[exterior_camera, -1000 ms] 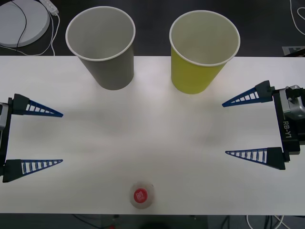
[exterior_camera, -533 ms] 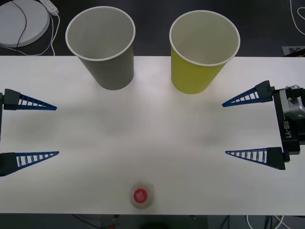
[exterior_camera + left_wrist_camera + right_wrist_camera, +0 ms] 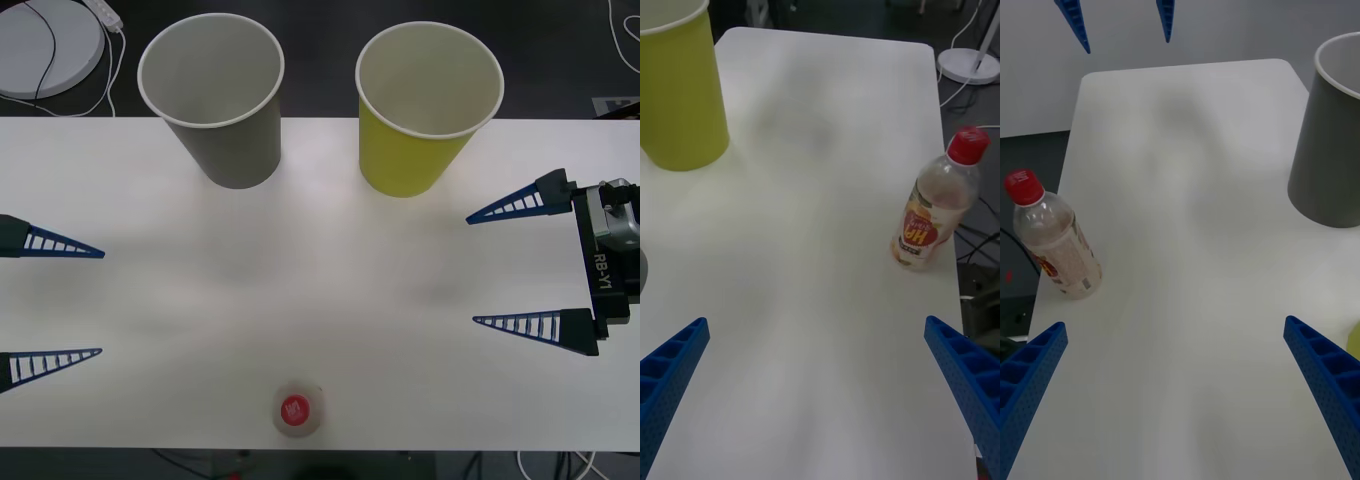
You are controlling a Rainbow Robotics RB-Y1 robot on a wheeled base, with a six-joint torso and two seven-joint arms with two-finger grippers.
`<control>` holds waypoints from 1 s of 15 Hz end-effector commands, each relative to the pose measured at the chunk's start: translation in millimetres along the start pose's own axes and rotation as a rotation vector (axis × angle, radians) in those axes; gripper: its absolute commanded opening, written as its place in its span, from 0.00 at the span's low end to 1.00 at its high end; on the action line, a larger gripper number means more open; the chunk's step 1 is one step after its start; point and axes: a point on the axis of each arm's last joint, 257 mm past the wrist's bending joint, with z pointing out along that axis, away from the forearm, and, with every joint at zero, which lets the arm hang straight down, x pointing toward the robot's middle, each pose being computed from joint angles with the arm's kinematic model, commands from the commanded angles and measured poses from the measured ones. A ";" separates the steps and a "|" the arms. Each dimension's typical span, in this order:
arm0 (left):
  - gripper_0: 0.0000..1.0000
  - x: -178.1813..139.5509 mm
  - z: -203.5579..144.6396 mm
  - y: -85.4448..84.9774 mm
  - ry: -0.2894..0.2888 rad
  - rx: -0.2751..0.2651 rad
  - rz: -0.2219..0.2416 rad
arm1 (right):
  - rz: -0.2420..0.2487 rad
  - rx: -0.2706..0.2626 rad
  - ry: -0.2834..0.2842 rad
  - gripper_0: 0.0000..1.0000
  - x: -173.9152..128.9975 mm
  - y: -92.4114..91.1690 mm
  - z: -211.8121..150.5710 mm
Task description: Put the can into the green bin and the plastic bottle into the gray bin
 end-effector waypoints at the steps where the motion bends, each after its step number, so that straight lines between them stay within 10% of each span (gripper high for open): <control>1: 1.00 5.7 0.7 -11.4 -0.005 0.018 -0.001 | 0.000 0.000 0.000 1.00 0.0 0.0 0.0; 15: 1.00 52.2 44.0 -58.9 -0.128 0.068 -0.003 | 0.000 0.000 0.000 1.00 0.0 0.0 0.0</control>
